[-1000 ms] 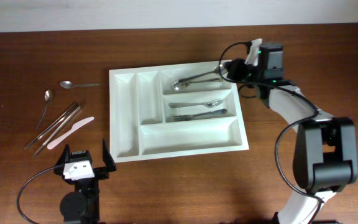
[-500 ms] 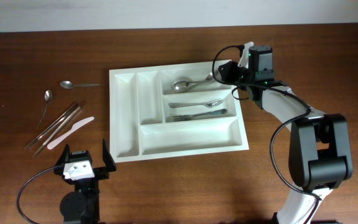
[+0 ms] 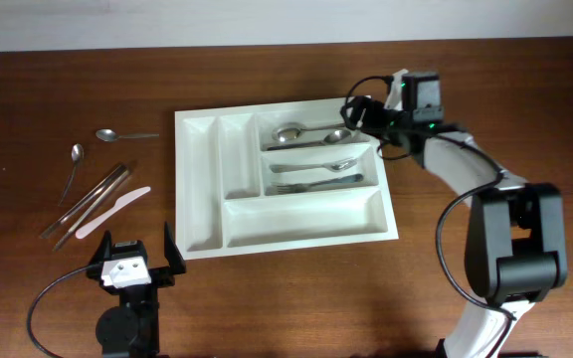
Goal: Pack container
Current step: 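Open the right gripper and lift it back to the right, then raise the left arm and swing the left gripper toward the tray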
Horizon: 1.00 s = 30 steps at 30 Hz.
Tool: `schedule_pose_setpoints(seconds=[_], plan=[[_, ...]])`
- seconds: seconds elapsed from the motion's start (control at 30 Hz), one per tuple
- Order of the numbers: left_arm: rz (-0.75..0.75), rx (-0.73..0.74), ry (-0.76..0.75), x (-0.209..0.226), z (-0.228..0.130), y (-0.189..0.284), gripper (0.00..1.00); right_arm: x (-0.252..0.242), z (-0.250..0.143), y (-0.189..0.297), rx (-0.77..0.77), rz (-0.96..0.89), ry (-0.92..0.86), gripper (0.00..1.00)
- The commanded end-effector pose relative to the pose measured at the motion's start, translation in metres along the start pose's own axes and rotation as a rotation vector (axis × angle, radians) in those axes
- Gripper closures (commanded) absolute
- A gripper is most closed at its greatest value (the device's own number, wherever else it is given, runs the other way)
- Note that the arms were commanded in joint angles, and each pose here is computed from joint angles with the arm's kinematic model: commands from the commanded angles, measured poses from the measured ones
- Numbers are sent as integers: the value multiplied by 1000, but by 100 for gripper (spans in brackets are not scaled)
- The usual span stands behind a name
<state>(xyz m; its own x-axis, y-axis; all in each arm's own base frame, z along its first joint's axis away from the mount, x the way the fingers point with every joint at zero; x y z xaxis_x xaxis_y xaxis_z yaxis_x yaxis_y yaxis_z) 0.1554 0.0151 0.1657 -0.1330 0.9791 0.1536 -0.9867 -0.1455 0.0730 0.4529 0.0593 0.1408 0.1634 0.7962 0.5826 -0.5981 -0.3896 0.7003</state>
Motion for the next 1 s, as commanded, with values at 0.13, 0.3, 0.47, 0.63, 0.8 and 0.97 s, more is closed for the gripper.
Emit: schedule_pose_setpoints(seconds=[0.13, 0.3, 0.47, 0.63, 0.8, 0.97], plan=[[-4, -2, -11, 0, -1, 0, 1, -49, 58, 51, -22, -175, 27, 1], [-4, -2, -11, 0, -1, 0, 1, -69, 88, 92, -36, -244, 23, 1], [-4, -2, -11, 0, -1, 0, 1, -95, 98, 121, -46, -510, 37, 1], [-4, -2, -11, 0, -1, 0, 1, -112, 86, 133, 13, -730, 34, 1], [-4, -2, -11, 0, -1, 0, 1, -117, 67, 138, 111, -773, -48, 1], [-4, -2, -11, 0, -1, 0, 1, -118, 65, 139, 112, -778, -85, 1]])
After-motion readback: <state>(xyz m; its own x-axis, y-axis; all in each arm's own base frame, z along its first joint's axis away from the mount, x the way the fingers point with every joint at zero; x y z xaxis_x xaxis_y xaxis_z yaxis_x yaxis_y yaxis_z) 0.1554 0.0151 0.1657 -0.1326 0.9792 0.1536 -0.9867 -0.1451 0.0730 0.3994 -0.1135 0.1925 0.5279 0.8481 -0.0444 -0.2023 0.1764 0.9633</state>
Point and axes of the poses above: each gripper's point midway between its finger pads, its own y axis back along the fingers, its own x axis along the line the jaws close on, z = x × y, the point moved 9 cm from there along y, back along the fingers, and after that the axes turned 8 degrees about -y, right-handed, at the moved point
